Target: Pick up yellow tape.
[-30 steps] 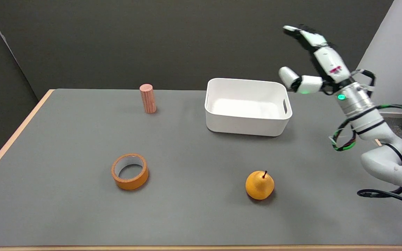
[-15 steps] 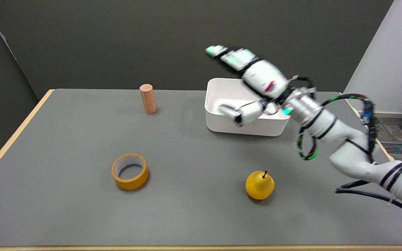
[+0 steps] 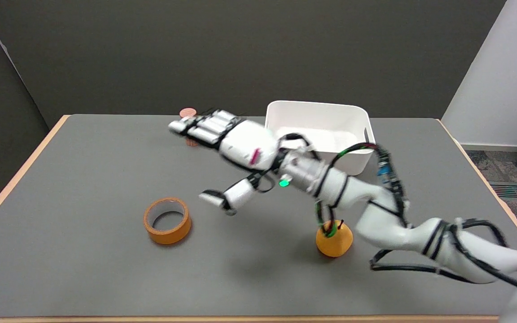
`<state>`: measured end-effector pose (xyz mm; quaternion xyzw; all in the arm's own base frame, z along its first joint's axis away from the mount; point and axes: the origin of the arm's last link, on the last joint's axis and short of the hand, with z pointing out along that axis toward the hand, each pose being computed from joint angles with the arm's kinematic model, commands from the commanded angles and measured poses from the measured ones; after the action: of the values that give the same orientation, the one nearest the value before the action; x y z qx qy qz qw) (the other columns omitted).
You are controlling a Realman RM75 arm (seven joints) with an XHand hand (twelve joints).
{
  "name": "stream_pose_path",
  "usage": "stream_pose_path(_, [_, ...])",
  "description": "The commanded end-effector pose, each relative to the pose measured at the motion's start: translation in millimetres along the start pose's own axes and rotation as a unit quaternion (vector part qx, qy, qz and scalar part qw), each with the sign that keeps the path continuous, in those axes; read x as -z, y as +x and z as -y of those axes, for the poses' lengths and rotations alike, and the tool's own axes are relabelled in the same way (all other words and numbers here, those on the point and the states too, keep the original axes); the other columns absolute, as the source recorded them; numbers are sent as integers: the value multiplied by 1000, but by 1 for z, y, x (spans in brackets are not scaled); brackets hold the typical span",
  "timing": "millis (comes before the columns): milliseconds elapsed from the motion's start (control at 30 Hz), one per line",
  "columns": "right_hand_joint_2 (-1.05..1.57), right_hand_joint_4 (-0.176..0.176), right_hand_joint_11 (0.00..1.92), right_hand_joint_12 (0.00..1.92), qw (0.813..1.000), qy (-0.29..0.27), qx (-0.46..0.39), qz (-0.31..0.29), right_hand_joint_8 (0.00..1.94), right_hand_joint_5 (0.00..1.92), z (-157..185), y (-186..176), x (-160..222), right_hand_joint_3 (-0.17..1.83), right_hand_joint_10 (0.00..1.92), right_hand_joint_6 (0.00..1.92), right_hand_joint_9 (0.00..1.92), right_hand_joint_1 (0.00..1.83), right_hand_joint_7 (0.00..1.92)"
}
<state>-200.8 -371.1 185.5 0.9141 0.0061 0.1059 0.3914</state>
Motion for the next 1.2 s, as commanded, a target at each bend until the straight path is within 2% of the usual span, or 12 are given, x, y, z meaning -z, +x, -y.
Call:
stream_pose_path(33, [522,83,44,962,993,35,-66,94,270,-1,93,-83,-79,980,542,100,76,435,72])
stream_pose_path(133, [523,84,17,1062,990,33,-75,111,237,-1,99,-96,-85,954,495,119,100,465,96])
stream_pose_path(267, [506,88,41,990,990,41,-60,122,293,20,103,-95,-99,969,541,112,87,409,92])
stream_pose_path(500, [484,90,63,1055,988,30,-46,143,292,13,98,-91,-112,951,547,161,107,343,121])
stream_pose_path(667, [481,92,65,1033,982,10,-77,172,293,20,89,-103,-118,958,546,144,110,314,109])
stream_pose_path(1200, [492,99,50,970,976,-41,-61,207,240,14,45,-125,-109,976,526,130,81,311,70])
